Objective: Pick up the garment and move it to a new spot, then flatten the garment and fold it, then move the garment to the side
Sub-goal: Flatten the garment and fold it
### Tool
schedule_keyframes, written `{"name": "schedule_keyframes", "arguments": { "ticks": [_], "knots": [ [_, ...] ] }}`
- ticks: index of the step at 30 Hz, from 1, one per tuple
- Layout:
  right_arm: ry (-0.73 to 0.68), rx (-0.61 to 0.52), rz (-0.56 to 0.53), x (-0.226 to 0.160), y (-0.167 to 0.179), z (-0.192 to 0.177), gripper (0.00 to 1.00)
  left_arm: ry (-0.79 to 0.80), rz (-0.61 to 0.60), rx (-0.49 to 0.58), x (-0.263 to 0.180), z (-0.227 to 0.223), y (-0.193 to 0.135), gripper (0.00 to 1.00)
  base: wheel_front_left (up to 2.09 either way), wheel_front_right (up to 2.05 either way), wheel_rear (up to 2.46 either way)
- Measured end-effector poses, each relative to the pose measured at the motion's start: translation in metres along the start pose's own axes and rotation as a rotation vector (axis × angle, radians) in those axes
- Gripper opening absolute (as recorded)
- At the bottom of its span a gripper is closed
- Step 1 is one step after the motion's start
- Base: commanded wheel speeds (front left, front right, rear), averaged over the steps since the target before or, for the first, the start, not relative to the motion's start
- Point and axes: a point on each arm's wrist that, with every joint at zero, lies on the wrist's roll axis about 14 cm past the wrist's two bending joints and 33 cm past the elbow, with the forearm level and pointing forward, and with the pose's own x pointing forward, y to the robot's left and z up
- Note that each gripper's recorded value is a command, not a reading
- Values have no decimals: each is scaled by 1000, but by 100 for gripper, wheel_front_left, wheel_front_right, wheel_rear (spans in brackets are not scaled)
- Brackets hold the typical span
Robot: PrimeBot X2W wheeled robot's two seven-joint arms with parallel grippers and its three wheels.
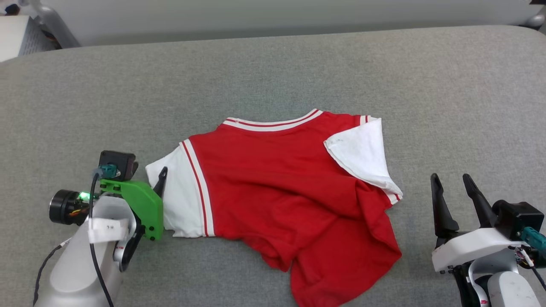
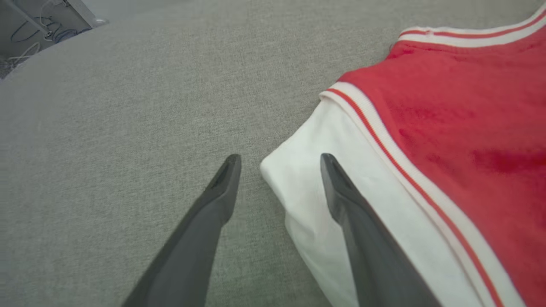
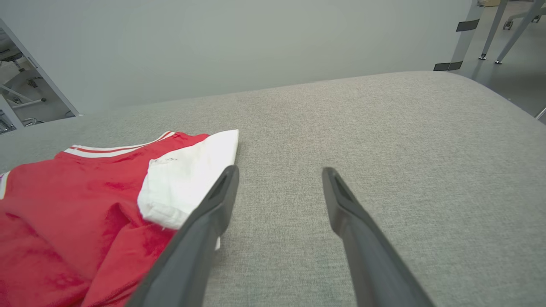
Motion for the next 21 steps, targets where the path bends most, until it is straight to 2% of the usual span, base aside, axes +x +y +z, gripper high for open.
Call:
{"name": "schedule_keyframes", "arguments": {
  "ticks": [10, 21],
  "knots": [
    [-48, -33, 65, 0, 16, 25, 100, -455, 20, -42, -41, 79, -7, 100, 0, 0, 0],
    [-40, -78, 181, -4, 44, 35, 100, -626, 50, -169, -107, 82, -32, 100, 0, 0, 0]
  ]
}}
